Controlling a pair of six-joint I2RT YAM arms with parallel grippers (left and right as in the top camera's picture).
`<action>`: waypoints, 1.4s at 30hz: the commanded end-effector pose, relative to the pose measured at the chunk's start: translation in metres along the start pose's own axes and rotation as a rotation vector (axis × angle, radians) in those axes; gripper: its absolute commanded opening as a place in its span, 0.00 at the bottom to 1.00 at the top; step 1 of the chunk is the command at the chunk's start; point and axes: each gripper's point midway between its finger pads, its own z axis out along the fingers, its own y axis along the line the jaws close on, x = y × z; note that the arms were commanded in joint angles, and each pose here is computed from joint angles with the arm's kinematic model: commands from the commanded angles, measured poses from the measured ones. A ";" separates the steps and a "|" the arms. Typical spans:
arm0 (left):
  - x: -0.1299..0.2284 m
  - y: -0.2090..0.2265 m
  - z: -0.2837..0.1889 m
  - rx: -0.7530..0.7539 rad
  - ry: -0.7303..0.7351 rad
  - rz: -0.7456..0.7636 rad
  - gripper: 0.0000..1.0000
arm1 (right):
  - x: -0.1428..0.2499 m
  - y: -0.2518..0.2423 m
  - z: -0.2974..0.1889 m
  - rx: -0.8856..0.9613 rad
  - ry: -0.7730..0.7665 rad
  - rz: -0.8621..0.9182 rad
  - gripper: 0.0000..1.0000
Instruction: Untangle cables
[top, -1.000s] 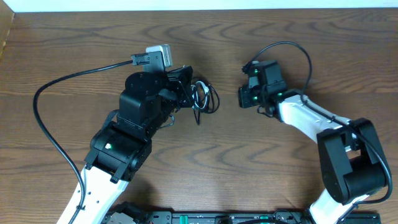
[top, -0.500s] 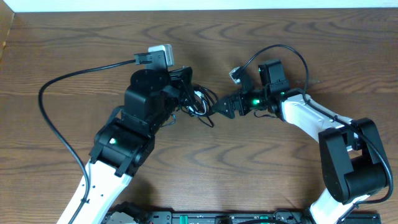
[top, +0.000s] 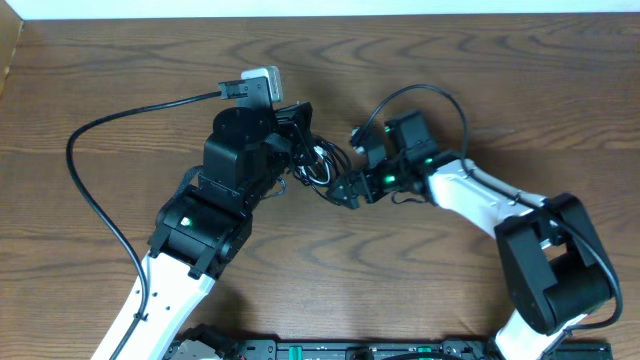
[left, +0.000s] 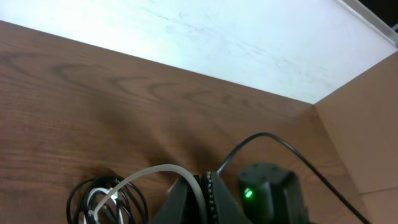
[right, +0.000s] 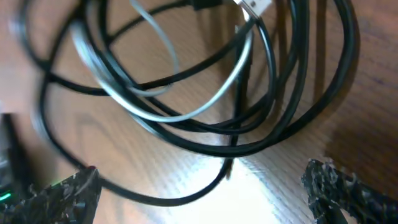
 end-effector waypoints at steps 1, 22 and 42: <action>-0.002 -0.002 -0.001 0.006 -0.008 0.011 0.08 | 0.005 -0.017 0.009 0.172 0.001 0.051 0.99; 0.010 0.004 -0.003 -0.015 0.042 -0.011 0.08 | 0.004 -0.049 0.011 0.428 -0.051 0.115 0.01; 0.040 0.084 -0.022 -0.415 0.138 0.113 0.31 | -0.005 -0.034 0.013 0.278 -0.034 -0.046 0.57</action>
